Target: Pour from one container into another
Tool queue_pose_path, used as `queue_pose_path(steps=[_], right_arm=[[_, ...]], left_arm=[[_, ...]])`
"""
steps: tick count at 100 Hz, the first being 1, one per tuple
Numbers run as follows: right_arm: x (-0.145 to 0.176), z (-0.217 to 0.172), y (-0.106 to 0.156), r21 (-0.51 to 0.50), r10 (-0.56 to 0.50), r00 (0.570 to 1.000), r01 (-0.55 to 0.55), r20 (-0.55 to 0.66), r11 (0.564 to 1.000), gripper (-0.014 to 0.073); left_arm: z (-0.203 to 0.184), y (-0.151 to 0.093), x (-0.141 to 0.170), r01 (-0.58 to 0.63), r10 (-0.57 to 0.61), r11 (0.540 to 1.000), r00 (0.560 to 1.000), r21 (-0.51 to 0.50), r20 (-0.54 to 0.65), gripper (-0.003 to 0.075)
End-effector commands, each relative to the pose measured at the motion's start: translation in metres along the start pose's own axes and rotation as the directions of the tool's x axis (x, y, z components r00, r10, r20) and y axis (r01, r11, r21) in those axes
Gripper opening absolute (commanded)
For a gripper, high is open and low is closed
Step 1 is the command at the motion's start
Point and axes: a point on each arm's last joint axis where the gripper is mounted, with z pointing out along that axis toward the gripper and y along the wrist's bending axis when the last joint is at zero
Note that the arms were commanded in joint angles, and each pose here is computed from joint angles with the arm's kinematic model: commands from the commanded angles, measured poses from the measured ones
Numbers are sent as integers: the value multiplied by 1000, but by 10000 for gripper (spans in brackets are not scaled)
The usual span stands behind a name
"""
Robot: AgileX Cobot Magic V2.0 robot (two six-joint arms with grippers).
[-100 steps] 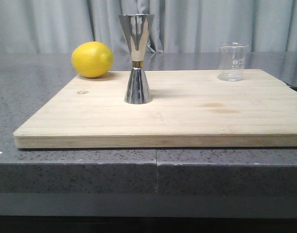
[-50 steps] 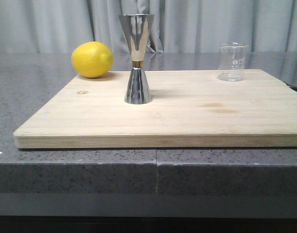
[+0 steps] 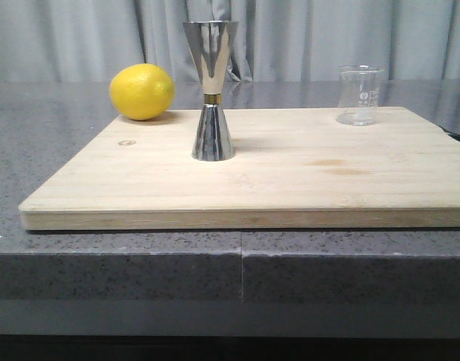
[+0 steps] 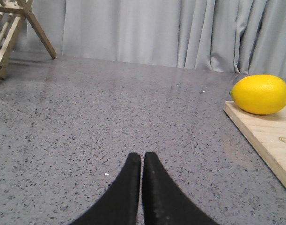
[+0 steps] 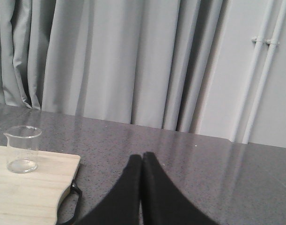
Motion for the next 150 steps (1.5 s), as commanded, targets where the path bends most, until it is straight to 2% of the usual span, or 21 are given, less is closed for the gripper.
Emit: queue_pose_path(steps=[1,27,35,41,42,51,77,90,150], right_arm=[[-13,-1,1,-18,-13,998,14,64,1000,-66],[-12,-1,1,-18,-13,998,15,62,1000,-66],[-8,-1,0,-13,44,998,-44,40,999,-67],[-3,-1,-1,8,37,999,-37,-16,999,-66],[-1,-1,-1,10,68,997,-68,-29,998,-66],[12,-1,3,-14,82,993,-84,-89,996,-66],[41,0,12,-48,177,981,-181,-75,982,-66],[53,-1,15,-52,220,969,-227,-109,973,-66],[55,-1,15,-49,221,966,-230,-137,972,-67]], left_arm=[[-1,-1,-1,6,-7,1000,997,15,75,-21],[-1,-1,-1,6,-7,1000,997,15,75,-21],[-1,-1,-1,6,-7,1000,997,15,75,-21],[-1,-1,-1,6,-7,1000,997,15,75,-21],[-1,-1,-1,6,-7,1000,997,15,75,-21],[-1,-1,-1,6,-7,1000,997,15,75,-21],[-1,-1,-1,6,-7,1000,997,15,75,-21],[-1,-1,-1,6,-7,1000,997,15,75,-21],[-1,-1,-1,6,-7,1000,997,15,75,-21]])
